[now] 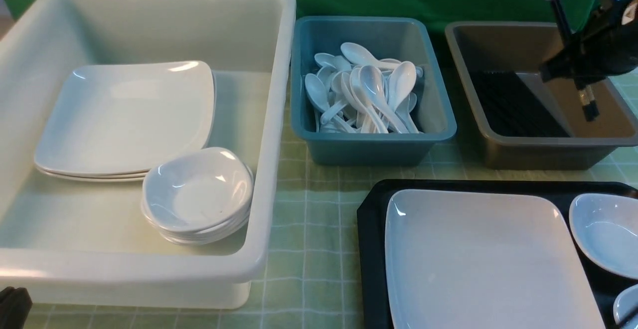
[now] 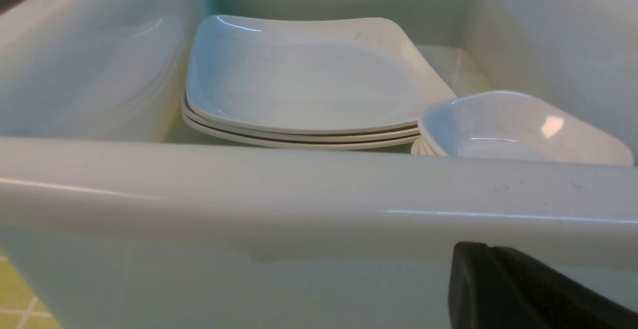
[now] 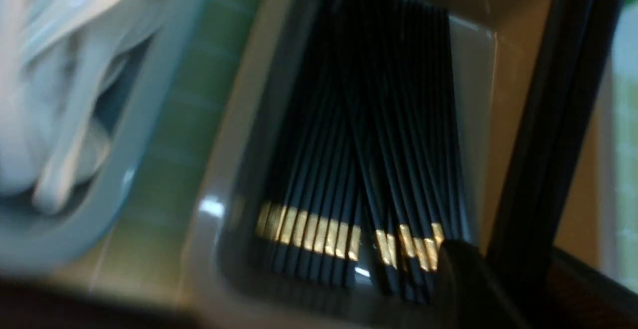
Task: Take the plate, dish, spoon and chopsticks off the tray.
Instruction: Use the right arm to put the chopsticks into the small storage box on the right, then use the right arm to grab a small plate from the dinner plate
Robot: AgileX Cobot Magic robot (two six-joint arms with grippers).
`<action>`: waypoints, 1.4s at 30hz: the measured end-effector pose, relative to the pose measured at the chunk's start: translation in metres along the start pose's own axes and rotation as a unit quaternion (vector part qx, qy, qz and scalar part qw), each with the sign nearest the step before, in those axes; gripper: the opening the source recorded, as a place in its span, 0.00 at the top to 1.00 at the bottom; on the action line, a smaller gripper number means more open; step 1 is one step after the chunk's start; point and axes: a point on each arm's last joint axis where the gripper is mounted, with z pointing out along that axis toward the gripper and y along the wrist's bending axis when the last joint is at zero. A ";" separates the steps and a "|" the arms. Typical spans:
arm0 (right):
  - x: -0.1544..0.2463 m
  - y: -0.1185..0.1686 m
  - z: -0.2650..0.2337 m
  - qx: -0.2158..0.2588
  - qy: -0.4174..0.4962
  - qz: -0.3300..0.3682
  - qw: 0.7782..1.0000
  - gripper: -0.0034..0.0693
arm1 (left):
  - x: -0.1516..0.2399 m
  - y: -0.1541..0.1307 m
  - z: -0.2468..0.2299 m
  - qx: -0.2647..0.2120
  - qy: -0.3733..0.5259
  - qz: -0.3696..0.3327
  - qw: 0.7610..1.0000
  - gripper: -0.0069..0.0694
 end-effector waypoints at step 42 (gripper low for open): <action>0.149 0.019 -0.041 -0.063 0.262 -0.112 0.956 0.49 | 0.000 0.000 0.000 0.000 0.000 0.000 1.000 0.91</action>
